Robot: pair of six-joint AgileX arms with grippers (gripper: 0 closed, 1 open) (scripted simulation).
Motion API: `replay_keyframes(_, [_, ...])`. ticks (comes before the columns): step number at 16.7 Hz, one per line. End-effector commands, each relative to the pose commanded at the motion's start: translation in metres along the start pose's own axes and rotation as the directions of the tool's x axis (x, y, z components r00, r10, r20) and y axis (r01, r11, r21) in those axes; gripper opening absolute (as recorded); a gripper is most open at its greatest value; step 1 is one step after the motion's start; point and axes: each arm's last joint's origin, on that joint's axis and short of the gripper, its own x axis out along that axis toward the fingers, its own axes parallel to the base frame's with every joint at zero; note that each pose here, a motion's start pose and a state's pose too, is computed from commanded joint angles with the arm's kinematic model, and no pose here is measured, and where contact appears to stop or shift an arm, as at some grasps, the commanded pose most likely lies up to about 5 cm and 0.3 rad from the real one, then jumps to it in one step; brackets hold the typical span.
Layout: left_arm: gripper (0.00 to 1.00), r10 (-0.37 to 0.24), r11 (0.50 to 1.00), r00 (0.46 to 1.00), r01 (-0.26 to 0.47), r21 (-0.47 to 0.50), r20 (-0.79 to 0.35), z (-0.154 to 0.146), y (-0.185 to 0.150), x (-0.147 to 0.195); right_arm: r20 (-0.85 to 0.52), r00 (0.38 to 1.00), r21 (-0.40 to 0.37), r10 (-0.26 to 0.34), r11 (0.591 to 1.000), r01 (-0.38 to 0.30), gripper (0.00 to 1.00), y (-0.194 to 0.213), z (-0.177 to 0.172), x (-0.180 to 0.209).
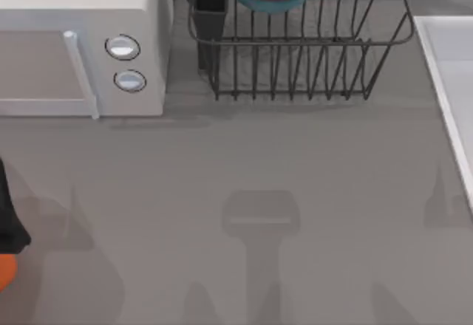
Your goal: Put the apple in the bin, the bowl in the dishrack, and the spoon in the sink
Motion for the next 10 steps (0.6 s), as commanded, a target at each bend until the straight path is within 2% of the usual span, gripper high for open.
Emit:
replay_keyframes(4, [1.0, 0.0, 1.0, 1.0, 0.0, 0.0, 0.0, 0.0, 0.0, 0.0, -0.03, 1.0, 0.002, 0.004, 1.0, -0.004, 1.0, -0.006, -0.04, -0.009])
replay_keyframes(10, [1.0, 0.0, 1.0, 1.0, 0.0, 0.0, 0.0, 0.0, 0.0, 0.0, -0.037, 0.999, 0.003, 0.006, 1.0, -0.006, 1.0, -0.006, -0.045, -0.009])
